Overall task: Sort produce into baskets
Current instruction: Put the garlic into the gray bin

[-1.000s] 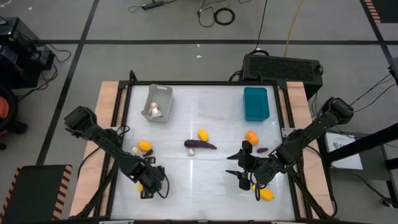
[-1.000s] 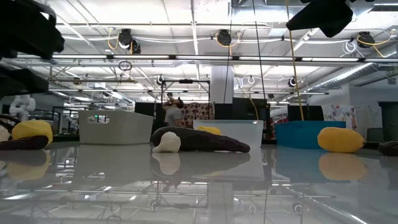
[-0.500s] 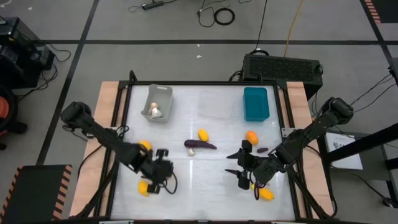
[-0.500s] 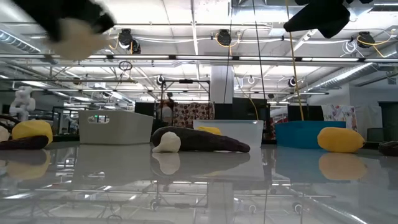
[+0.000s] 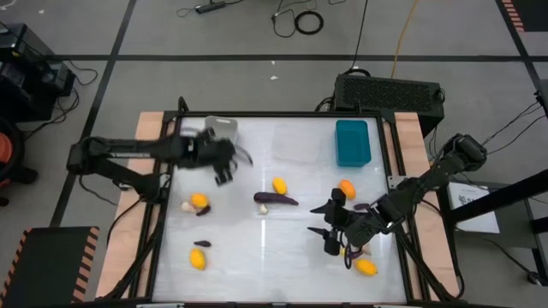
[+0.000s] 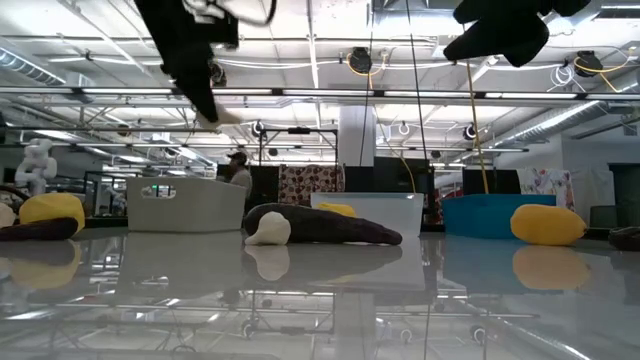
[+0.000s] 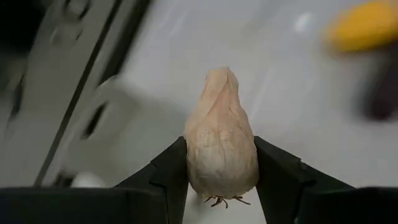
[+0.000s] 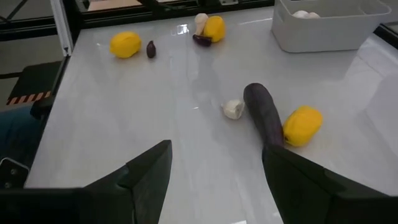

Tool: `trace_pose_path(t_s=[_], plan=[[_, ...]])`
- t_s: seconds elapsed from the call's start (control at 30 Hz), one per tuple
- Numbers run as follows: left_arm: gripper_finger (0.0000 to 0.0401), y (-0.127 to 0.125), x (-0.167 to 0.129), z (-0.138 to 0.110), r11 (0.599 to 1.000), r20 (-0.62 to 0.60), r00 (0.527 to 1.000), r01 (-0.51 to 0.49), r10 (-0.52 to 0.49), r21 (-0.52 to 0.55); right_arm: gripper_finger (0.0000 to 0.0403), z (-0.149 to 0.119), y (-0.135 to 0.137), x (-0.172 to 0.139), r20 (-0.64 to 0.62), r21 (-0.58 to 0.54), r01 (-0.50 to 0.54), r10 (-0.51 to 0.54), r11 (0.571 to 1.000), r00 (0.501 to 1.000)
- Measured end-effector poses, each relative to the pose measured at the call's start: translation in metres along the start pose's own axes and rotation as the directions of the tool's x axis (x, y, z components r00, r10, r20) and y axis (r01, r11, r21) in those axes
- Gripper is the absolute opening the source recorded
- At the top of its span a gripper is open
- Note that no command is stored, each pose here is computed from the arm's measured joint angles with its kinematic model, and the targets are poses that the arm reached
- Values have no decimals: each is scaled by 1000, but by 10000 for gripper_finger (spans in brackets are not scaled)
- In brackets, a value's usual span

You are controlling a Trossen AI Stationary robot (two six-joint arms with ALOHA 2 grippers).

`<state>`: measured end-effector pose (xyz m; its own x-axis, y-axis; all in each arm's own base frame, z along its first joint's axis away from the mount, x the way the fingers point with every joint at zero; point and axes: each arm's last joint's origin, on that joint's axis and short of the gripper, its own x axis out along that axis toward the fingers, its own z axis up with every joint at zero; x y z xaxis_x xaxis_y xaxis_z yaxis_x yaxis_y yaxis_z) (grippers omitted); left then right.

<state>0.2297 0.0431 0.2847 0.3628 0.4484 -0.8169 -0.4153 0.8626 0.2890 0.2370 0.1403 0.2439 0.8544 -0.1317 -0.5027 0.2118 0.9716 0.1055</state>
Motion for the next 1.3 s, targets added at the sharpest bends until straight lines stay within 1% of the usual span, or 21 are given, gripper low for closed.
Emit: trace_pose_path(t_s=[0.1, 0.27, 0.33, 0.43, 0.5, 0.63, 0.9, 1.0, 1.2, 1.3], plan=[[155, 31, 13, -1, 994, -49, 998, -50, 45, -100, 242, 2, -3, 2, 1, 6, 14, -14, 1000, 1000], [155, 69, 33, -9, 971, -100, 989, -126, 107, -202, 242, 5, -9, 7, 4, 14, 39, -39, 999, 999], [155, 79, 40, -15, 961, -112, 990, -109, 83, -254, 242, 6, -12, 8, 6, 21, 50, -50, 999, 999], [155, 90, 50, -25, 946, -129, 991, -60, 19, -319, 242, 9, -16, 11, 7, 33, 68, -68, 997, 998], [155, 93, 56, -30, 937, -126, 992, -44, 0, -346, 242, 10, -19, 13, 9, 44, 79, -80, 996, 997], [168, 95, 60, -35, 932, -145, 989, -67, 16, -356, 242, 13, -24, 16, 11, 62, 99, -100, 993, 995], [241, 97, 61, -29, 928, -91, 995, -75, 45, -366, 242, 16, -33, 21, 13, 73, 132, -133, 989, 991], [258, 97, 61, -29, 927, -89, 995, -81, 51, -367, 242, 18, -36, 22, 14, 78, 143, -144, 987, 989], [264, 98, 60, -31, 908, -117, 991, -108, 66, -404, 242, 19, -38, 24, 14, 78, 151, -153, 985, 988], [264, 99, 52, -29, 907, -148, 987, -111, 54, -407, 242, 19, -38, 24, 13, 62, 152, -153, 986, 988]])
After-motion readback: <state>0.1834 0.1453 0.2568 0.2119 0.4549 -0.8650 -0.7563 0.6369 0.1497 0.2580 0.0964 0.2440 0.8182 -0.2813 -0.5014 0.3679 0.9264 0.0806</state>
